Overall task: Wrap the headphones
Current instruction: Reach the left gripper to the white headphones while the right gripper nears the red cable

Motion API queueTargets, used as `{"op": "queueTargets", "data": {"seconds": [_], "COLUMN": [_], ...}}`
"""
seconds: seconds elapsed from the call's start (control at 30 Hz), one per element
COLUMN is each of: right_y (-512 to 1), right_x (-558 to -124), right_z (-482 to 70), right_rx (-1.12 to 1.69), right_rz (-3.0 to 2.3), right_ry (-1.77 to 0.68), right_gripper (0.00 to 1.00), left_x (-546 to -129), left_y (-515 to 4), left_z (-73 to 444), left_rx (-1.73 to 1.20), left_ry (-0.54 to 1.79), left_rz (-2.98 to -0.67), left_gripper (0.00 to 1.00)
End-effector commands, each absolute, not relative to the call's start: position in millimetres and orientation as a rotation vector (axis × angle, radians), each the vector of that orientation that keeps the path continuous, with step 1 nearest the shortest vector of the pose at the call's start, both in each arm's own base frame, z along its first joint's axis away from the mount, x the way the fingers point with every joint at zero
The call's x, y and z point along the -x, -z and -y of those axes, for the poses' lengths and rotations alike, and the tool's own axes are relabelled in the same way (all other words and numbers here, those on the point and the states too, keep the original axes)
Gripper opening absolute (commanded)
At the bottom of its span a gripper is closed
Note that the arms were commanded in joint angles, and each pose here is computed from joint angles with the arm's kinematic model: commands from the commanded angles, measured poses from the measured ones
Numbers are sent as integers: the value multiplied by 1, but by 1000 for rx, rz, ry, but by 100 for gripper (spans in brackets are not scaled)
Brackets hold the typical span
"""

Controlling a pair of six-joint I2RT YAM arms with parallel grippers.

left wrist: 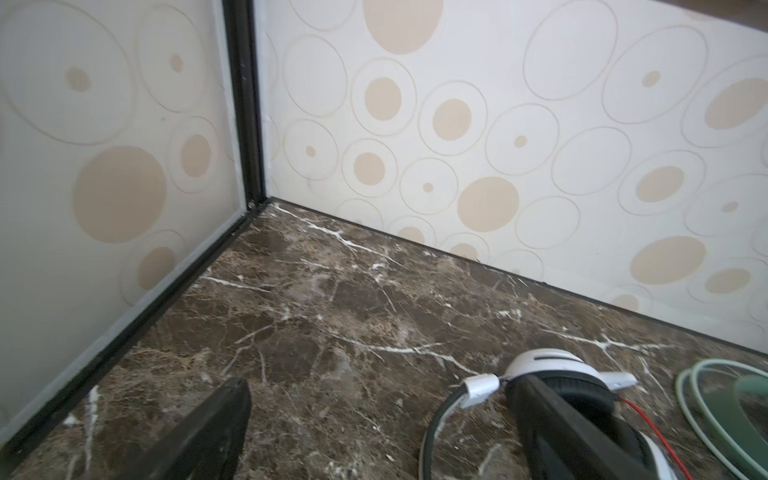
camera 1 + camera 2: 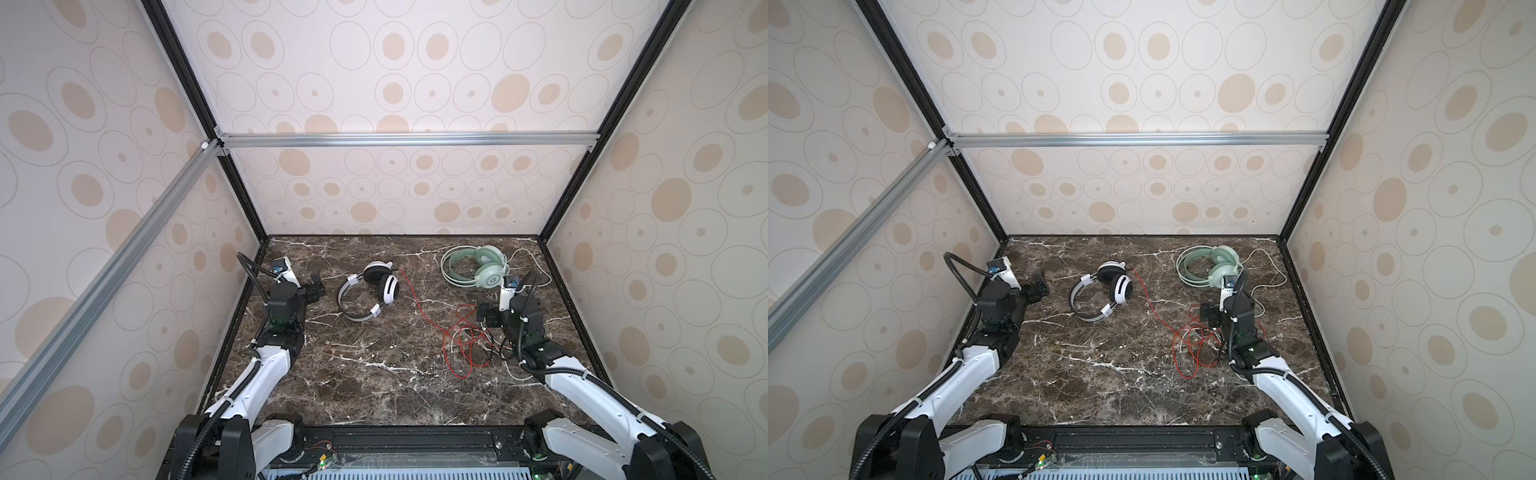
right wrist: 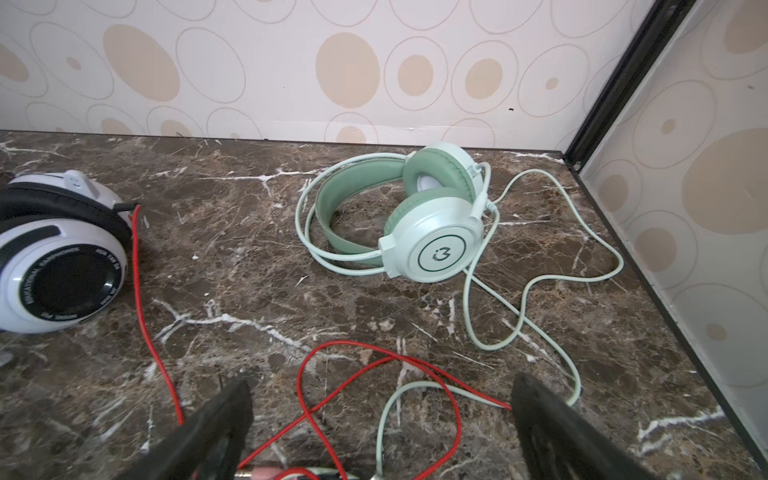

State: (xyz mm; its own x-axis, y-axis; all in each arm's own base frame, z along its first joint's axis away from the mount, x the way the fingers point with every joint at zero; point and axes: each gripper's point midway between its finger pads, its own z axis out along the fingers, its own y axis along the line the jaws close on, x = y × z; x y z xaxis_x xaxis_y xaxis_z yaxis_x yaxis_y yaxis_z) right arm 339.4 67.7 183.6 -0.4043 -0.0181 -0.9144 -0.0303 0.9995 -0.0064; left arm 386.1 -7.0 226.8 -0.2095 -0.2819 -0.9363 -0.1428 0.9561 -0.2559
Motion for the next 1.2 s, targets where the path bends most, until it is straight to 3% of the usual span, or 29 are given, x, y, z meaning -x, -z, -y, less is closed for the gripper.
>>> {"op": "queueTargets", "data": {"seconds": [0.0, 0.17, 0.37, 0.67, 1.17], "right_y": [-164, -161, -166, -174, -167], "right_x": [-321, -310, -303, -318, -331], "right_z": [-82, -100, -114, -142, -170], "right_rx": [79, 143, 165, 208, 292], "right_rz": [-2159, -2231, -2257, -2260, -2274], "right_ry": [-59, -46, -66, -152, -210], "right_gripper": [100, 100, 100, 100, 100], "left_x": [-383, -379, -376, -384, -414], "left_y": [-205, -196, -198, -171, -110], "left_z": [45, 78, 81, 101, 92], "left_rx": [260, 184, 249, 246, 274], "left_ry": [324, 520, 537, 486, 307], "left_rz": [-1961, -2019, -2078, -2233, -2397], "left_gripper": [98, 98, 98, 98, 98]}}
